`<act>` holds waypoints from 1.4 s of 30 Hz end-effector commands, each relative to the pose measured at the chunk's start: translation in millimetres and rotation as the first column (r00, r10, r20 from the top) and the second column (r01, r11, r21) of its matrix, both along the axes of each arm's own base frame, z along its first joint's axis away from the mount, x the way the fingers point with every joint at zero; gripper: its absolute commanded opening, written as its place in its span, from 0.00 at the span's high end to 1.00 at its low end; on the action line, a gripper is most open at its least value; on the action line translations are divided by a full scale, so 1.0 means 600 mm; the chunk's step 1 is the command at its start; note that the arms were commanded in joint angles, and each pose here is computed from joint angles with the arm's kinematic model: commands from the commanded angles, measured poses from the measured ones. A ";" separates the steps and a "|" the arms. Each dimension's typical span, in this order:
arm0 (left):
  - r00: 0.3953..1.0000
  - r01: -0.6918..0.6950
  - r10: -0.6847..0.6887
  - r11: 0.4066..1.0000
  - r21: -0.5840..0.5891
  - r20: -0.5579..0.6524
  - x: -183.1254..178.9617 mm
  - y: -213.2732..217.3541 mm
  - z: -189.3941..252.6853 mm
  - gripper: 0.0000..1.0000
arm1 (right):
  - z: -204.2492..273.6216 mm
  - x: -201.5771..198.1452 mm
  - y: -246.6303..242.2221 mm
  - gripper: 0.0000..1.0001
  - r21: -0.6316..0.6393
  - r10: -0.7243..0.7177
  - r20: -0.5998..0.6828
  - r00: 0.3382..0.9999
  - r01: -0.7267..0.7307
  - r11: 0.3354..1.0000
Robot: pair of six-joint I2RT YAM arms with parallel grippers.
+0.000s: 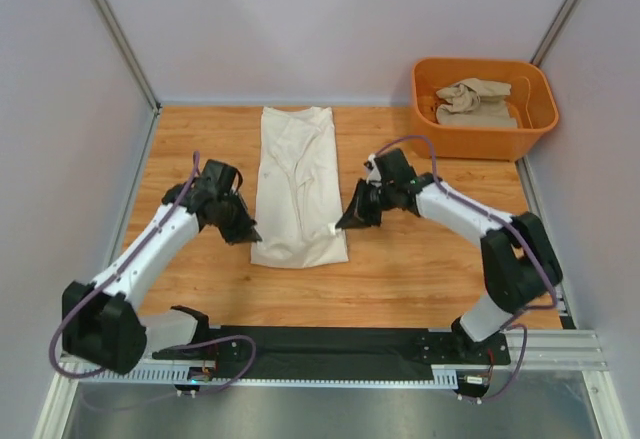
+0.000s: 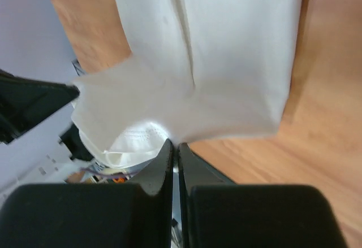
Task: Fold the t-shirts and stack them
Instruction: Fold the tshirt
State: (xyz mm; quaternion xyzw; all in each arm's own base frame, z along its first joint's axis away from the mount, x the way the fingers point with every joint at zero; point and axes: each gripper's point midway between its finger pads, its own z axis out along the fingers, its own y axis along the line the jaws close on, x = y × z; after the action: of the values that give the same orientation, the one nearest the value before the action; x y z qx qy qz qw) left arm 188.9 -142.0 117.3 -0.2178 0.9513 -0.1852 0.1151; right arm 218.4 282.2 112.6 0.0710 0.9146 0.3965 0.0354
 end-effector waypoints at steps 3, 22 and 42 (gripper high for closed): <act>0.994 0.013 -0.014 1.000 0.004 0.111 0.189 0.015 0.034 1.00 | 0.026 0.164 0.002 1.00 -0.018 0.078 0.055 0.995 -0.077 0.997; 0.998 -0.054 0.054 0.999 -0.006 0.033 0.373 0.047 -0.035 1.00 | -0.019 0.354 0.016 1.00 0.066 0.063 0.003 0.998 -0.063 0.996; 0.958 0.140 -0.161 0.985 0.105 0.236 0.368 0.081 0.063 0.51 | 0.019 0.354 -0.042 0.44 -0.181 0.163 0.196 0.967 -0.127 0.975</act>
State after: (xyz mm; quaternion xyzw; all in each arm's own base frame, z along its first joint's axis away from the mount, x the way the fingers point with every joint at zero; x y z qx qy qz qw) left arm 436.4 -83.3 121.1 -0.1606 0.9589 -0.1311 0.1938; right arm 475.8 242.0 90.3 0.0291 0.9386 0.3325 0.0876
